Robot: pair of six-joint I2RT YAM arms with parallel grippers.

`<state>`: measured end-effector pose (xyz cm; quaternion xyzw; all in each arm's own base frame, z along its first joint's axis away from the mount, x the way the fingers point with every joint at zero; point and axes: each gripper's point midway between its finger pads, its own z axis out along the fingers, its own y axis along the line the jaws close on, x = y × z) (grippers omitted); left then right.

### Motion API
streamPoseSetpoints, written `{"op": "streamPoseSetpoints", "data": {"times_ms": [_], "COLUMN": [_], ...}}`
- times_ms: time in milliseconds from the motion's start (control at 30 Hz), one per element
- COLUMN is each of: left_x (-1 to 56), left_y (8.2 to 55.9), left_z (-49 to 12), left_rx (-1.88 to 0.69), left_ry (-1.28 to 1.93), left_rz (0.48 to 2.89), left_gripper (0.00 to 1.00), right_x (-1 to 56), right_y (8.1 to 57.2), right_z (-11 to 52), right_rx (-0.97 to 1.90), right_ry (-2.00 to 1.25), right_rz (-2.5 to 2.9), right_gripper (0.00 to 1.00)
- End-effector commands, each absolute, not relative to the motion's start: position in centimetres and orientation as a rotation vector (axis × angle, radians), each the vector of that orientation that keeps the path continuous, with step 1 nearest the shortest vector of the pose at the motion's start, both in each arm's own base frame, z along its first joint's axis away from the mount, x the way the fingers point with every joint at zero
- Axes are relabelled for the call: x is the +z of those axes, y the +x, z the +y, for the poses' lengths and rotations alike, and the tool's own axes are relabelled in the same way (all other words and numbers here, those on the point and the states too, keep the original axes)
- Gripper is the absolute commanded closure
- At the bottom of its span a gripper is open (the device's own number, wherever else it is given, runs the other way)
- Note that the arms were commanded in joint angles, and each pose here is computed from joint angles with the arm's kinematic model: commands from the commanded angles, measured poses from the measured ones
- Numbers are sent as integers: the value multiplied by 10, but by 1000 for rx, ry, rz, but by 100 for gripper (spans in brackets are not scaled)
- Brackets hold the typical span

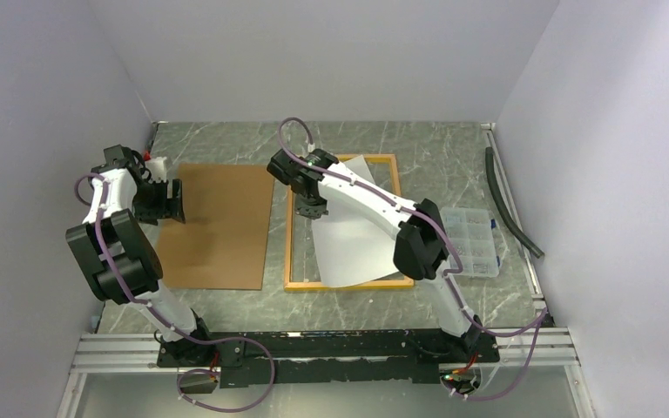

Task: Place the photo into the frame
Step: Turn over the photo from the photo frame.

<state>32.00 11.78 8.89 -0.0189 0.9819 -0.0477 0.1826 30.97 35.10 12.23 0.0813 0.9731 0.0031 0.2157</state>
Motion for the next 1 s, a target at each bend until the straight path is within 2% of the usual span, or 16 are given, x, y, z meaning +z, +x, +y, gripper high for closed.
{"op": "streamPoseSetpoints", "data": {"times_ms": [0,300,667,967], "left_x": [102,102,100,96], "left_y": [324,324,324,326], "left_z": [119,118,118,113], "left_rx": [-110,-124,-122,-122], "left_ry": [-20,-9,-6,5], "left_rz": [2720,2724,2733,2742], "left_gripper": [19,19,19,19], "right_x": [145,153,140,123], "right_y": [316,338,341,342], "right_z": [358,360,312,313], "right_rx": [106,180,116,56], "right_ry": [404,550,758,709], "right_rz": [2621,2543,2458,2510], "right_gripper": [100,100,100,100]}}
